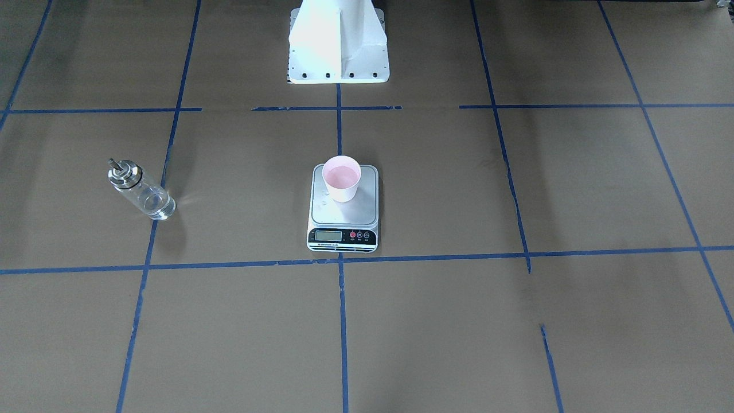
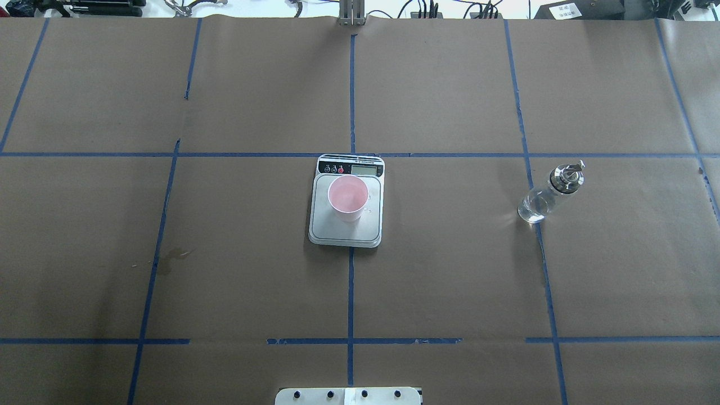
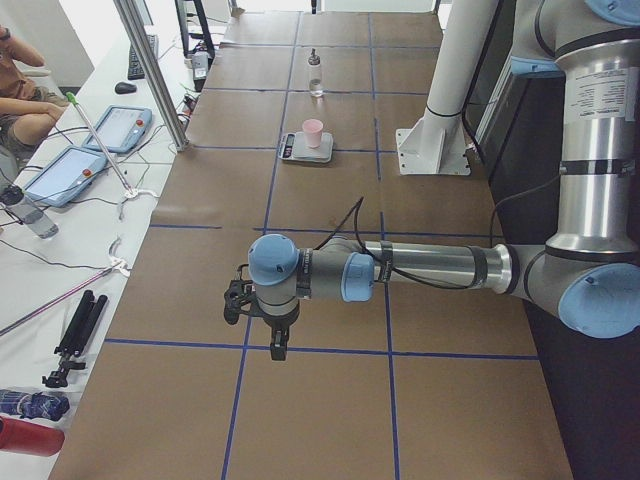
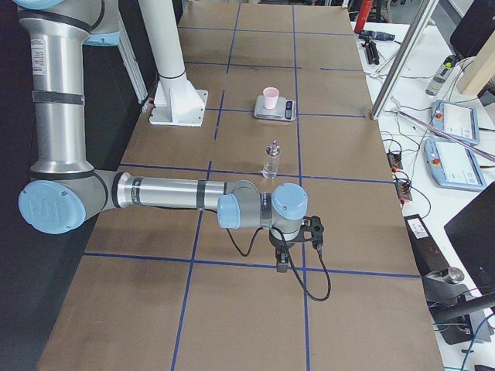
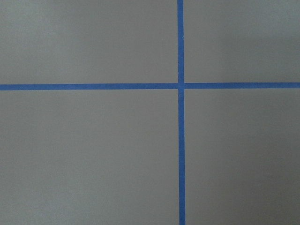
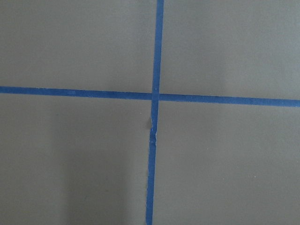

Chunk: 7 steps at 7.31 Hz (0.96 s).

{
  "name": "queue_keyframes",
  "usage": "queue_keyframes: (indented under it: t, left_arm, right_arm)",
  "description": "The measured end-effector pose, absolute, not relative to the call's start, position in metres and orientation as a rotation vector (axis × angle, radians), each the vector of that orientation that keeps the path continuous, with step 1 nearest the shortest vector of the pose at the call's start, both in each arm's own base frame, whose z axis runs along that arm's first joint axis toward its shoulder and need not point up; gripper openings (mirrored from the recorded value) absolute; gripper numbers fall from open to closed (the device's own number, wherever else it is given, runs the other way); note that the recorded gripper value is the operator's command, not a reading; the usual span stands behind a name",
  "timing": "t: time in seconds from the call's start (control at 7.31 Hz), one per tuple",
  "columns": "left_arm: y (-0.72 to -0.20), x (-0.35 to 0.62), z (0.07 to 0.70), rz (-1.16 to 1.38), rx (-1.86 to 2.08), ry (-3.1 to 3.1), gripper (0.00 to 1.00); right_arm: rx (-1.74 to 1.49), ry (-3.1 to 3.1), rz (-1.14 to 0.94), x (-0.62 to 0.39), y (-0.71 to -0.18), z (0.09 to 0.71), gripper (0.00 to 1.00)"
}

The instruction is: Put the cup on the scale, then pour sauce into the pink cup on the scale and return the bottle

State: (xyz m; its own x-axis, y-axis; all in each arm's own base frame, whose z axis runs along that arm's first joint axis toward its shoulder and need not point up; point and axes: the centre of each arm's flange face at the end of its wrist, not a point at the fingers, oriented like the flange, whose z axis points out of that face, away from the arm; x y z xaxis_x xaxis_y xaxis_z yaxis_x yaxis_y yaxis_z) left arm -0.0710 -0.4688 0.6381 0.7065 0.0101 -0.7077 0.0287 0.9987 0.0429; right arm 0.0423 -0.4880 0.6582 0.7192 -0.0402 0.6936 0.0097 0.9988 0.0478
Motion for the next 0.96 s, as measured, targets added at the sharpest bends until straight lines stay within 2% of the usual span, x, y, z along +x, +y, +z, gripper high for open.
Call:
queue_keyframes:
  t: [0.96]
  left_arm:
    - [-0.4689, -0.0710, 0.6380, -0.010, 0.052, 0.786, 1.00]
  right_arm:
    - [0.041, -0.773, -0.032, 0.0421, -0.4866, 0.6584, 1.00]
